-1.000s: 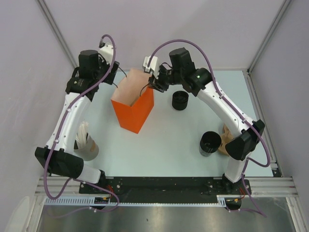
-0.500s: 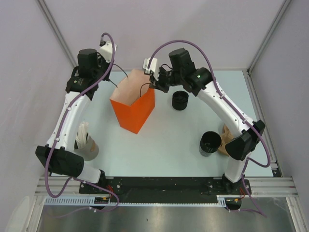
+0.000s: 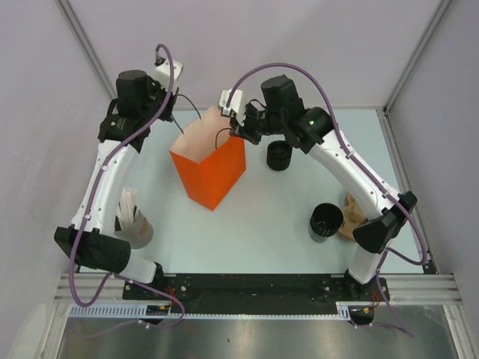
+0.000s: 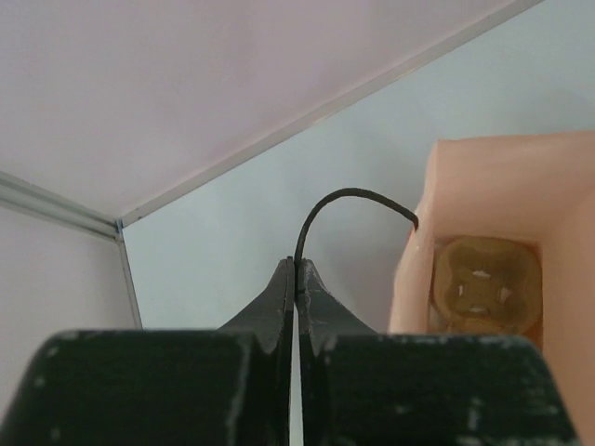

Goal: Pack the takeout coffee

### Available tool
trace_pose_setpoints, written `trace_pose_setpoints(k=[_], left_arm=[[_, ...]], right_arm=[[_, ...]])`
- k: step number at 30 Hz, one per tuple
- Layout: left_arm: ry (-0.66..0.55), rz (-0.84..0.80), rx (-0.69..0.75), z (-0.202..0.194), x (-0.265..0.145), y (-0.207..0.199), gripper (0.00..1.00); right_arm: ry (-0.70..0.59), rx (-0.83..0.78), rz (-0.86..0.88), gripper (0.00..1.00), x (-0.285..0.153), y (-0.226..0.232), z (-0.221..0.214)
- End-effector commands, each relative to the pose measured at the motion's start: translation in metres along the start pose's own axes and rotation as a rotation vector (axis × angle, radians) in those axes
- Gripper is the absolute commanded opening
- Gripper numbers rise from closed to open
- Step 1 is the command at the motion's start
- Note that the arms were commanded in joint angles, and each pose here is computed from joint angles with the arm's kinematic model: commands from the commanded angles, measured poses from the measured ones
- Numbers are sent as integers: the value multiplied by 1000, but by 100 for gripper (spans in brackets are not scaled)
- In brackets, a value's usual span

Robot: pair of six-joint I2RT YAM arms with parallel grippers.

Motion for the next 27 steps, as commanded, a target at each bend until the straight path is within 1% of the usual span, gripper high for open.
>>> trace_pose_setpoints(k=[1, 7, 10, 11, 13, 14, 15, 16, 17, 18, 20, 23, 24, 27], left_arm=[[-174, 22, -15, 43, -33, 16, 0], [-358, 3, -12, 71, -68, 17, 0], [-401, 2, -21, 77, -79, 16, 0], [-402, 1, -22, 76, -80, 15, 0], [-362, -29, -35, 59, -70, 5, 0], [-368, -34, -29, 53, -76, 0, 0], [-333, -74, -33, 31, -60, -14, 0], [-324, -86, -32, 20, -58, -21, 0], [-329, -96, -27, 14, -60, -29, 0], [-292, -127, -26, -4, -51, -40, 0], [-256, -151, -23, -13, -45, -49, 0], [-240, -150, -22, -14, -43, -48, 0], [-259, -136, -21, -6, -47, -44, 0], [-319, -117, -21, 12, -60, -36, 0]], right_arm=[[-128, -38, -115, 0, -47, 6, 46], [-211, -43, -165, 0, -80, 12, 71], [-227, -39, -158, 0, -90, 16, 75], [-222, -30, -150, 0, -91, 17, 72], [-205, -10, -115, 0, -90, 21, 63], [-138, 24, -80, 0, -73, 24, 39], [-125, 25, -60, 0, -74, 30, 31], [-105, 32, -51, 0, -67, 32, 20], [-22, 71, -22, 0, -50, 38, -13], [-4, 74, -25, 0, -47, 41, -22], [21, 78, -37, 0, -42, 45, -36], [5, 74, -48, 0, -44, 44, -29], [-27, 64, -60, 0, -51, 42, -17], [-68, 52, -70, 0, -60, 38, 3]])
Point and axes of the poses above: each gripper's point midway between its finger pads, its own x axis out along the fingers, its own y axis along the line the jaws close on, z = x × y, the point moved 9 cm from there along -x, back along the fingers, and after that the axes turned 12 degrees about x, right-handed, at the moved point
